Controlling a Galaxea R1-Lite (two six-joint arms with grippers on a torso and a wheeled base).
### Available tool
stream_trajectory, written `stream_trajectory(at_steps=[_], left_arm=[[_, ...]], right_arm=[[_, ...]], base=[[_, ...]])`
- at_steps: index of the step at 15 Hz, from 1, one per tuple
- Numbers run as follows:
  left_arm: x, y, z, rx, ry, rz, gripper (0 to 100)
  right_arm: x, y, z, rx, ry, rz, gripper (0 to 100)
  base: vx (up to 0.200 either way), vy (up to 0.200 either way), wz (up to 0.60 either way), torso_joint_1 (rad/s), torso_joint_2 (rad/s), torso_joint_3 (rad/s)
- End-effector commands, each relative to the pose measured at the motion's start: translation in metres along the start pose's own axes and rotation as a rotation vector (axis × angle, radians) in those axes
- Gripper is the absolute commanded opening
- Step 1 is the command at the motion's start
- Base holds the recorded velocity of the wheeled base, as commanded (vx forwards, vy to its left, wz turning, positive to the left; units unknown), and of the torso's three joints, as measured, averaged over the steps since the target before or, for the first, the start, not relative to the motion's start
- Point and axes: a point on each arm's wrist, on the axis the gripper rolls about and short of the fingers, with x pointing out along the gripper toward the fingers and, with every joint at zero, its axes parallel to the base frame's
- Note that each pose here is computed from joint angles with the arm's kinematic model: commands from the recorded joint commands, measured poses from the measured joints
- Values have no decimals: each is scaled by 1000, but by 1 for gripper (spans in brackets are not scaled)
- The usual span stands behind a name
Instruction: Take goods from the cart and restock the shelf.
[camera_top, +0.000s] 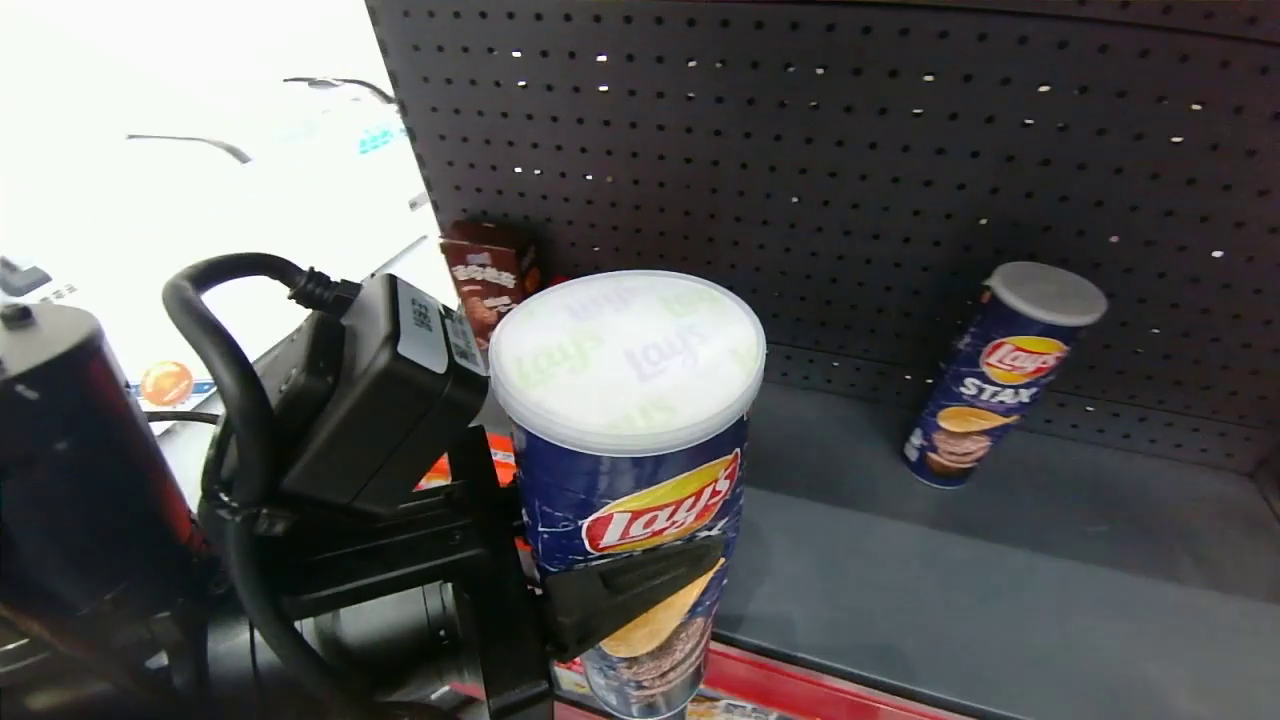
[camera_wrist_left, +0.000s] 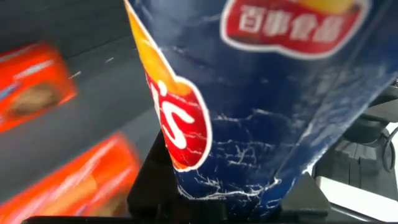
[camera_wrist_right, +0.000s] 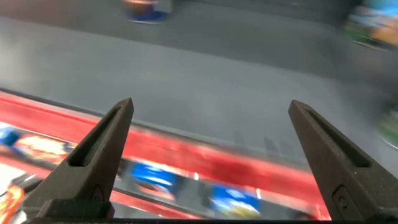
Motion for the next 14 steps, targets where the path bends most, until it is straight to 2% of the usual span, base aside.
stream_trajectory(at_steps=[1, 3, 12, 14], left_arm=[[0, 0, -1, -1, 2, 1, 0], [0, 0, 0, 0, 0, 1, 0], [-4, 2, -1, -4, 0, 19, 0], [-5, 3, -1, -6, 0, 24, 0]], right_arm=[[0, 0, 0, 0, 0, -1, 100], [0, 0, 0, 0, 0, -1, 100], [0, 0, 0, 1, 0, 1, 100], [0, 0, 0, 3, 0, 1, 100]], base=[[0, 0, -600, -12, -2, 2], [0, 0, -600, 2, -2, 0], [0, 0, 0, 0, 0, 0], [0, 0, -600, 2, 5, 5]])
